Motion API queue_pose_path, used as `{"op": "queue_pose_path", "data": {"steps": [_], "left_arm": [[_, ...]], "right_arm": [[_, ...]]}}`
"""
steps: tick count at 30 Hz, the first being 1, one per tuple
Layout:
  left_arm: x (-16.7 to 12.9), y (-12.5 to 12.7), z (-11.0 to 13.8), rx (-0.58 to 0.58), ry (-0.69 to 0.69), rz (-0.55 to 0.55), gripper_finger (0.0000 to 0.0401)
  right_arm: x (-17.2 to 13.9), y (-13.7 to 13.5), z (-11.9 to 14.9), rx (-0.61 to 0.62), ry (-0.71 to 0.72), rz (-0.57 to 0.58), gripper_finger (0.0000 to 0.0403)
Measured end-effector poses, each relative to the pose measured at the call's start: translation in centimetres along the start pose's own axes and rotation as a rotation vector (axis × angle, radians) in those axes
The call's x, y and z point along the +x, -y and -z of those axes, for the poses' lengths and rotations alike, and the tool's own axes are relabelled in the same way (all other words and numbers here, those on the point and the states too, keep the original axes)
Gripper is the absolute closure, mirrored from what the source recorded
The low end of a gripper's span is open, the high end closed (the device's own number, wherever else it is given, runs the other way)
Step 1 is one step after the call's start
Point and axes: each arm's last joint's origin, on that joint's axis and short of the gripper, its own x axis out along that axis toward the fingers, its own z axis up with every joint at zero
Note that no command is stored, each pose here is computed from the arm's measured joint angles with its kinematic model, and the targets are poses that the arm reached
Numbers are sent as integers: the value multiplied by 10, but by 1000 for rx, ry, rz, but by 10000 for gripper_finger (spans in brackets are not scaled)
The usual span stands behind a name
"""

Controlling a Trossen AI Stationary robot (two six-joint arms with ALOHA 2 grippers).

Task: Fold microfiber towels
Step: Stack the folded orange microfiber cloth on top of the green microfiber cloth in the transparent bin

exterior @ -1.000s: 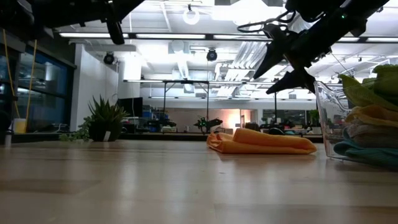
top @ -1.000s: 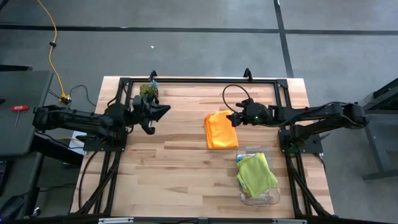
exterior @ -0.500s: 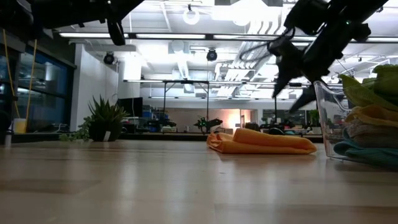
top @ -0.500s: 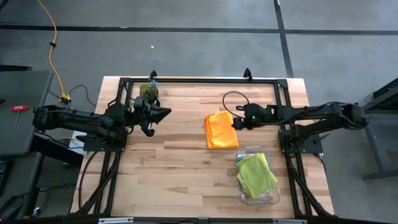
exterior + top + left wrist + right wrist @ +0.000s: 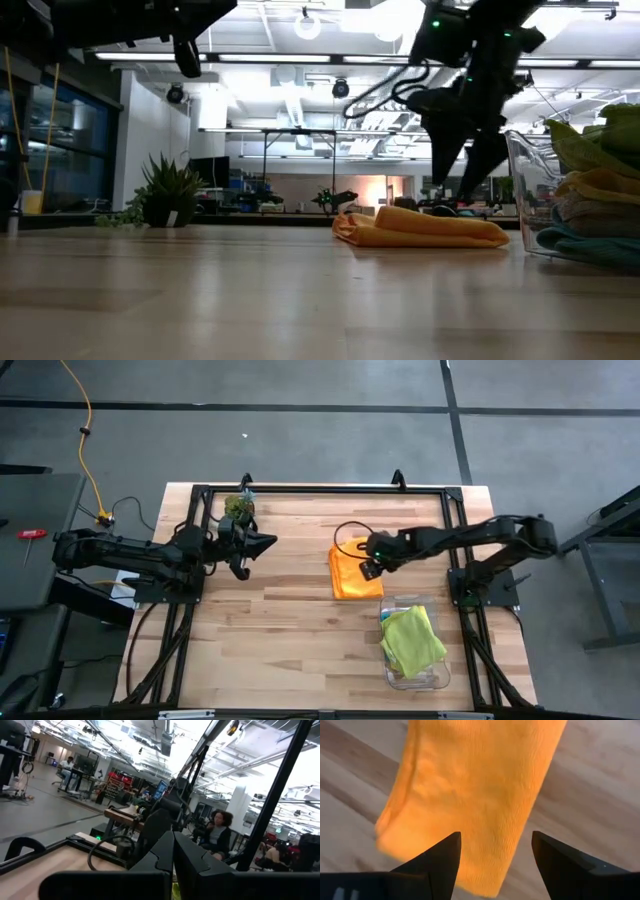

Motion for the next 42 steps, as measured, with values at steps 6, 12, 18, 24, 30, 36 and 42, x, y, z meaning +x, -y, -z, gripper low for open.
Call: {"op": "queue_pose_path", "data": {"steps": [6, 12, 18, 24, 30, 36, 42], "left_arm": [[0, -1, 4, 1, -37, -16, 401], [0, -2, 6, 2, -60, -26, 401], [0, -2, 6, 39, -57, -31, 401], [0, -2, 6, 45, -56, -30, 401], [0, -3, 6, 45, -54, -38, 401], [0, -3, 6, 29, -54, -38, 401], [0, -3, 6, 28, -54, -39, 401]], "right_arm": [[-1, -7, -13, -68, -1, 52, 167], [-1, -2, -11, -7, -31, 83, 167], [6, 1, -6, 18, -35, 72, 167], [33, 20, 9, 116, -46, 19, 167], [39, 17, 8, 154, 3, -73, 167], [48, 18, 7, 202, 21, -43, 167], [63, 13, 9, 196, 0, -51, 167]]}}
